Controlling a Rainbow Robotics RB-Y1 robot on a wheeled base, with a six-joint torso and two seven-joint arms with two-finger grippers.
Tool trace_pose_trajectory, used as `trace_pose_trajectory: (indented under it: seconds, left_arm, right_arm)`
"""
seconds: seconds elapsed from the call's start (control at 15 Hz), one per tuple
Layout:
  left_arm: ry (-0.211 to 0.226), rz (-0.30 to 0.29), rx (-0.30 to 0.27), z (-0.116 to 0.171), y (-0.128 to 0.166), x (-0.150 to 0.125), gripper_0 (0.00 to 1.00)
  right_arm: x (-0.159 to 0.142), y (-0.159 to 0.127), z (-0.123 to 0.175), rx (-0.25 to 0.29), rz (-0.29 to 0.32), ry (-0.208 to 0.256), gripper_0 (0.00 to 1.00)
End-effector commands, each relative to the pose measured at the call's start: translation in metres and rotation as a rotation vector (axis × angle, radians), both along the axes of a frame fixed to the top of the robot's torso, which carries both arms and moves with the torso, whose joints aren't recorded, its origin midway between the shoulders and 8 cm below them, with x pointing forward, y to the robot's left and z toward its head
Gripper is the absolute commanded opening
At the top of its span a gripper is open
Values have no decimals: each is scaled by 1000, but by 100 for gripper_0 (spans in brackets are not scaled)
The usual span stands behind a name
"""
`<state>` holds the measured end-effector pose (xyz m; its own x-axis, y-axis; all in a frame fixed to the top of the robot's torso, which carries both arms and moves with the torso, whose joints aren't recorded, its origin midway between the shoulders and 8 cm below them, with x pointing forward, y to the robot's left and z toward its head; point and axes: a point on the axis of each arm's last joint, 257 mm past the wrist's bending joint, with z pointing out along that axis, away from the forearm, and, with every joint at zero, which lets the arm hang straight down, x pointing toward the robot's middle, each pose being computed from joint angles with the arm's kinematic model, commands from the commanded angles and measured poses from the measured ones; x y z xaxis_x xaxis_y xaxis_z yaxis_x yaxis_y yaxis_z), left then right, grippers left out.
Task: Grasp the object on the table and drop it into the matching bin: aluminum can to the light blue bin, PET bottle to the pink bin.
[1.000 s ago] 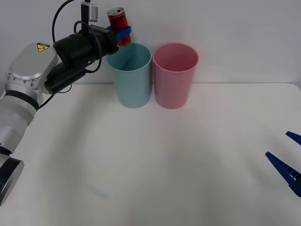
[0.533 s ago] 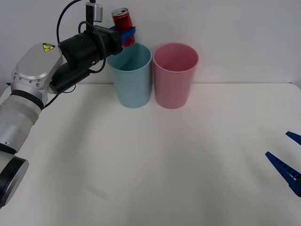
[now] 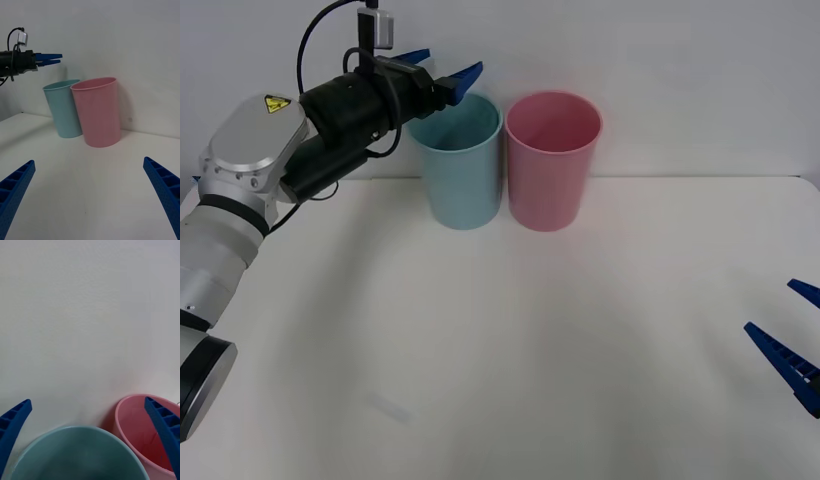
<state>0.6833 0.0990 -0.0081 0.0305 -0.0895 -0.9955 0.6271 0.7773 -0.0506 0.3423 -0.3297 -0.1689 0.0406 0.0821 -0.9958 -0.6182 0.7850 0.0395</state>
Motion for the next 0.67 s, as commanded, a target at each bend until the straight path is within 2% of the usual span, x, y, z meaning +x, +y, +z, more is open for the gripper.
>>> trace_pose_trajectory:
  seconds: [0.07,0.4,0.67]
  left_arm:
    - [-11,-6,-16,-1,12,-12,100]
    - [-25,-9,-30,-7,45,-38,100]
    - [-53,16,-51,-11,81,-67,100]
  right_arm:
    - [0,0,0,0,0,0,100]
    - [0,0,0,0,0,0,100]
    - [0,0,0,0,0,0,100]
